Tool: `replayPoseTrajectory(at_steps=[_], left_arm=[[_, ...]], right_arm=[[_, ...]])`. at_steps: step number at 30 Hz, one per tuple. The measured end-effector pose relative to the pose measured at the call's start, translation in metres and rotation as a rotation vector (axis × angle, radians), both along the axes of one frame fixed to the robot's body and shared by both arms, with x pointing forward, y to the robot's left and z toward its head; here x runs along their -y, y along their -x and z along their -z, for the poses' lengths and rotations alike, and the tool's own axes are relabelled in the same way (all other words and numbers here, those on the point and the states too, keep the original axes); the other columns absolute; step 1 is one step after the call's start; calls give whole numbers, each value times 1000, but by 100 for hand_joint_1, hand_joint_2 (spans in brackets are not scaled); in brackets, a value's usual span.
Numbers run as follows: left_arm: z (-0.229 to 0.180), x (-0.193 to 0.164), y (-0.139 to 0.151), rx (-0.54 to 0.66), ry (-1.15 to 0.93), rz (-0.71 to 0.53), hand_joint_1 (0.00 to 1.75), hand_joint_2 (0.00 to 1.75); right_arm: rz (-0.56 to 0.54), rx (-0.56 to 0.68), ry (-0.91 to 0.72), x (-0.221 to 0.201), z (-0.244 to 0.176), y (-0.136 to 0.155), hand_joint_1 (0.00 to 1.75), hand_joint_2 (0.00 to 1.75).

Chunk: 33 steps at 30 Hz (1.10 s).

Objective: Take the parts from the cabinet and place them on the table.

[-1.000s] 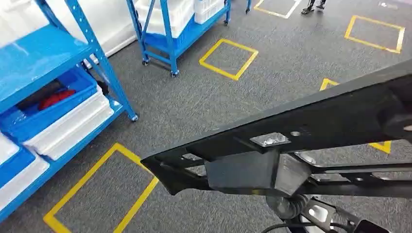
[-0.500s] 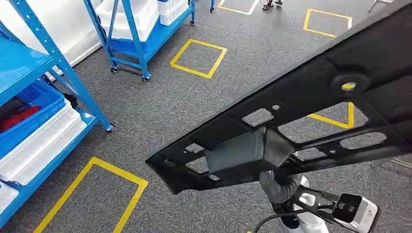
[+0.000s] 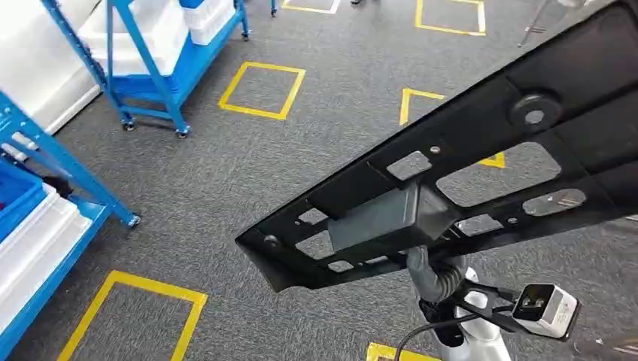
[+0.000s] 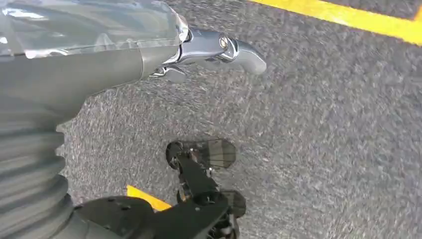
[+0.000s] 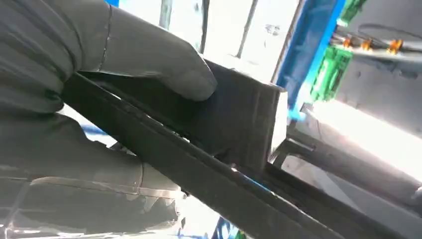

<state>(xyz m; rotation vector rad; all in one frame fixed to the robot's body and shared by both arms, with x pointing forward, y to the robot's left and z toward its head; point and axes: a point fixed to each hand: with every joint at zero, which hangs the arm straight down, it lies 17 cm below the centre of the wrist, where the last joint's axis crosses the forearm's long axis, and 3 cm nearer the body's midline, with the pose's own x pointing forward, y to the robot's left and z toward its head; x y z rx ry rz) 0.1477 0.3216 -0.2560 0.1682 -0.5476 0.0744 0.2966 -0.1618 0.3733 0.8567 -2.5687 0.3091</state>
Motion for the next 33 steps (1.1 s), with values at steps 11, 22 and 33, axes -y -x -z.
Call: replayPoseTrajectory(at_steps=[11, 22, 33], left_arm=[[9, 4, 21, -102, 3, 29, 0, 175], [7, 2, 17, -71, -4, 6, 0, 175], [6, -11, 16, -64, -33, -45, 0, 175]], right_arm=[[18, -62, -16, -3, 13, -9, 175, 175], [-7, -70, -40, -3, 14, -14, 175, 175], [-56, 17, -58, -22, -18, -11, 175, 175]])
